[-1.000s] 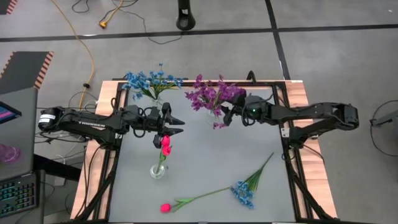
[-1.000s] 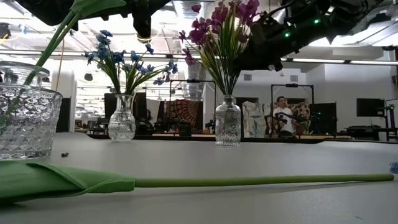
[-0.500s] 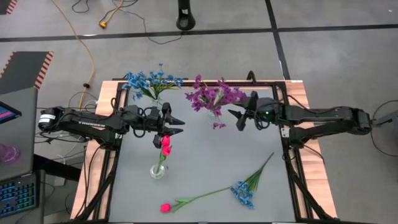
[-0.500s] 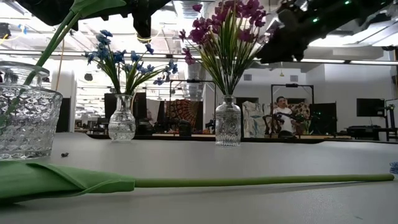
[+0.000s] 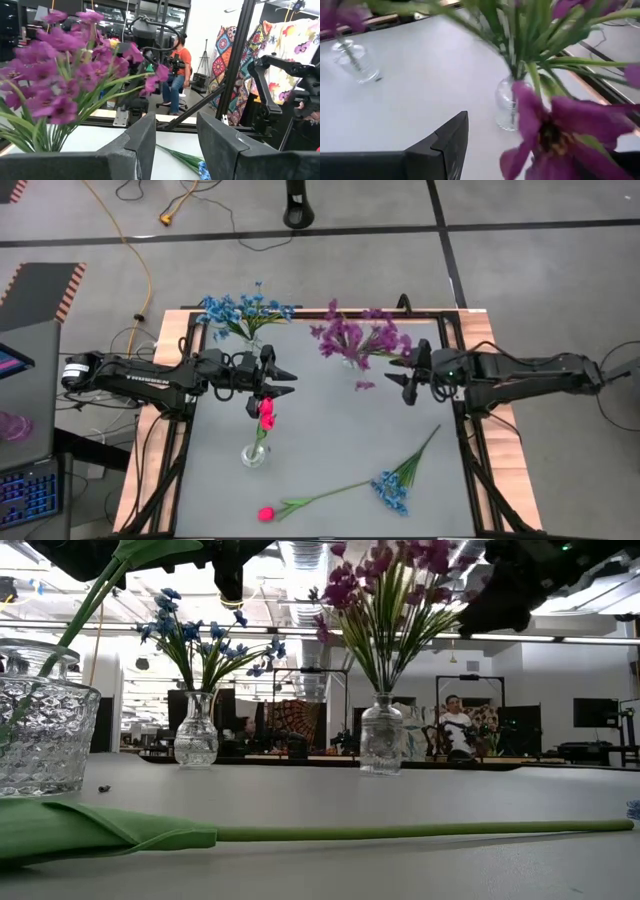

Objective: Sort flowers into vase by color
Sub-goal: Put the blue flower into the top left transparent vase

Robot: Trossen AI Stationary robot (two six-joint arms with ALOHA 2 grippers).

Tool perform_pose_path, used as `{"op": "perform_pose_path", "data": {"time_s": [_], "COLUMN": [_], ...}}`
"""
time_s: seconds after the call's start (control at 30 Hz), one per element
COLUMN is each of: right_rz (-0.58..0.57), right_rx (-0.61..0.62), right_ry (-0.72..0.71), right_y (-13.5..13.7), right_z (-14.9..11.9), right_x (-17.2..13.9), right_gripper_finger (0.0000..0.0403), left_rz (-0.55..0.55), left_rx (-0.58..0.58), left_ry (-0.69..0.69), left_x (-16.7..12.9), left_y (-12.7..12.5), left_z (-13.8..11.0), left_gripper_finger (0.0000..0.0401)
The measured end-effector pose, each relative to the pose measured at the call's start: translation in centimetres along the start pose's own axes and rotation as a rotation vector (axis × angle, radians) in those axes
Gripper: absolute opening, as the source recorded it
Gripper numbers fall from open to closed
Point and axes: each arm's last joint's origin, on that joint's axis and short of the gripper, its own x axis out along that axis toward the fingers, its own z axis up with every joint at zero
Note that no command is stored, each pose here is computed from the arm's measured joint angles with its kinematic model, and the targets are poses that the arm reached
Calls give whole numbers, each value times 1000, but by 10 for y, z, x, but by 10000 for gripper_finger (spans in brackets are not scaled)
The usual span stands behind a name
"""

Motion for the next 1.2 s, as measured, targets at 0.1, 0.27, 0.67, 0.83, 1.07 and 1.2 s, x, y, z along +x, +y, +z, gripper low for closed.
{"op": "perform_pose_path", "data": {"time_s": [0.1,0.27,0.67,0.83,1.07,1.2], "right_rz": [25,37,-123,-198,-228,-223], "right_rx": [-7,0,-123,-182,-201,-220], "right_ry": [-12,-36,-25,45,143,205], "right_y": [4,5,-8,-18,-20,-18], "right_z": [0,3,3,-1,-8,-13], "right_x": [-2,-2,2,7,24,37], "right_gripper_finger": [224,224,224,224,224,224], "left_rz": [1,1,2,3,3,3], "left_rx": [0,0,-8,-8,-8,-8], "left_ry": [0,-1,-1,-1,0,0], "left_x": [0,0,0,0,0,0], "left_y": [0,0,0,0,0,0], "left_z": [0,0,0,0,0,0], "left_gripper_finger": [129,129,129,129,129,129]}}
